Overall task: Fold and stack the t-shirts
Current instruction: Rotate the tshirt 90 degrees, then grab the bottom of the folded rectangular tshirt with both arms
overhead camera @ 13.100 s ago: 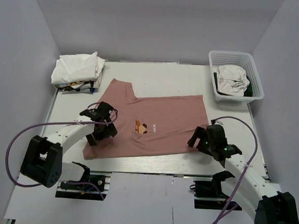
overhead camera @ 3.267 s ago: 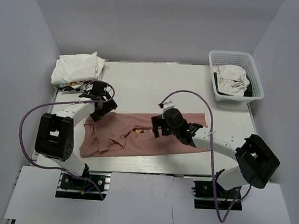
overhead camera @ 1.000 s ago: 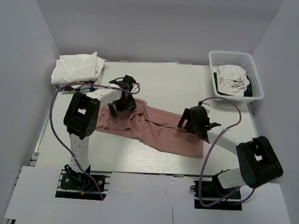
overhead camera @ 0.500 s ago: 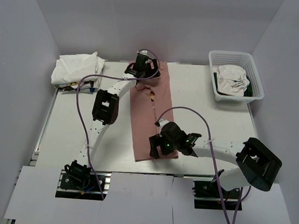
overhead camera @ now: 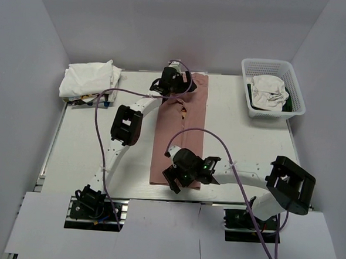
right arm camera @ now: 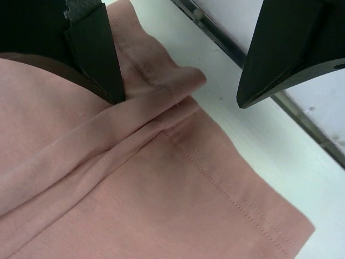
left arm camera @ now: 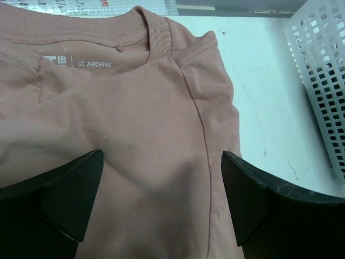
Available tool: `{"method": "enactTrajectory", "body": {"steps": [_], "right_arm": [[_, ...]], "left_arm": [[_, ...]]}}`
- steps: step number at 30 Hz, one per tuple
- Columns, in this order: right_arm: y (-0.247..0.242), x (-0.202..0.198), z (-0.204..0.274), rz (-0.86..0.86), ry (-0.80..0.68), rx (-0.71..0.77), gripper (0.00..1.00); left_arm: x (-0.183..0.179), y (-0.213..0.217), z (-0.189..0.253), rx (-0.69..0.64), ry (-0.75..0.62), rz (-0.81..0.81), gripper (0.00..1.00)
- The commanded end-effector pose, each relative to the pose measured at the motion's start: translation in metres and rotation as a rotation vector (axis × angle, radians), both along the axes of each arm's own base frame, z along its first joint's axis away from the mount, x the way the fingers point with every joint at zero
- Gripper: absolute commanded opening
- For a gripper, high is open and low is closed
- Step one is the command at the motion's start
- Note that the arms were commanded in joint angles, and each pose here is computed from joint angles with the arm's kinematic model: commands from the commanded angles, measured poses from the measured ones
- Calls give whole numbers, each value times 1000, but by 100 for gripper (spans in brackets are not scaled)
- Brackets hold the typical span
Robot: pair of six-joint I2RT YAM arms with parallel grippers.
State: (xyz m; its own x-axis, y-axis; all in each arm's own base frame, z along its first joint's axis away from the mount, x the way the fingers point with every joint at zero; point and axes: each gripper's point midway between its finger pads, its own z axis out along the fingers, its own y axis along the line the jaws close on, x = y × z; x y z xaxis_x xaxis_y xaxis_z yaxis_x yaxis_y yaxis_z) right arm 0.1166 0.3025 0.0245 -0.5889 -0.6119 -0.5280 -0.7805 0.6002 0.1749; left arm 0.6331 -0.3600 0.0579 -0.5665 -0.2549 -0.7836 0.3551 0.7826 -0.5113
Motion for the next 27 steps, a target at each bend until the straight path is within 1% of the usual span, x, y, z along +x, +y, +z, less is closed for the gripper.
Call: {"method": "enactTrajectory", "body": {"steps": [1,2,3,4,5,6,7,8,9,10,11,12,13,14,15,16,17,18,19,20,21,22,23,24,26,27], "right_arm": [[-8,11,22,-18,-97,-31,90],[-6,16,29,-24,-129,-22,90],[-4,21,42,-39,-163,12,90],[-3,28,56,-52,-211,48,90],[-2,30,62,-58,-223,72,90],[4,32,82,-67,-254,149,90],[9,33,93,-62,-264,203,90],[8,31,110,-63,-283,275,90],[7,30,113,-77,-281,293,90],[1,32,121,-112,-294,324,90],[-2,32,120,-133,-289,327,90],[-8,36,118,-171,-303,319,90],[-16,40,116,-261,-279,319,90],[-27,43,114,-309,-285,304,90],[-34,43,107,-351,-273,293,90],[-46,44,99,-396,-261,273,90],[-54,45,91,-429,-257,252,90],[-60,47,88,-481,-241,254,90],[-70,44,80,-512,-219,216,90],[-80,48,73,-553,-214,192,90],[-82,46,72,-572,-196,195,90],[-86,43,67,-575,-173,177,90],[-88,42,63,-579,-155,175,90],[-92,39,59,-573,-146,175,90],[-90,33,53,-541,-116,189,90],[-91,29,45,-523,-91,182,90]], "left_arm": [[7,5,83,-20,-135,13,100],[5,6,118,-41,-179,14,100],[3,9,135,-55,-189,28,100],[-1,7,159,-77,-223,10,100],[-7,6,177,-100,-239,-7,100],[-15,12,221,-131,-295,-25,100],[-23,13,241,-142,-311,-44,100],[-33,14,247,-136,-289,-59,100],[-51,20,282,-145,-302,-72,100],[-67,25,277,-119,-230,-87,100],[-84,27,249,-92,-141,-115,100],[-100,34,244,-78,-105,-114,100],[-133,43,279,-100,-135,-121,100],[-151,52,229,-66,-50,-120,100],[-169,57,222,-68,-37,-112,100],[-201,71,207,-79,-16,-105,100],[-218,78,195,-85,25,-96,100],[-231,88,186,-109,77,-48,100],[-244,96,175,-109,109,-22,100],[-270,101,135,-85,199,-22,100],[-288,105,136,-88,221,-24,100],[-300,111,124,-65,268,-19,100],[-318,116,107,-30,336,-23,100],[-343,123,90,24,437,-25,100],[-379,130,76,53,497,-59,100],[-392,137,66,71,531,-55,100]]}}
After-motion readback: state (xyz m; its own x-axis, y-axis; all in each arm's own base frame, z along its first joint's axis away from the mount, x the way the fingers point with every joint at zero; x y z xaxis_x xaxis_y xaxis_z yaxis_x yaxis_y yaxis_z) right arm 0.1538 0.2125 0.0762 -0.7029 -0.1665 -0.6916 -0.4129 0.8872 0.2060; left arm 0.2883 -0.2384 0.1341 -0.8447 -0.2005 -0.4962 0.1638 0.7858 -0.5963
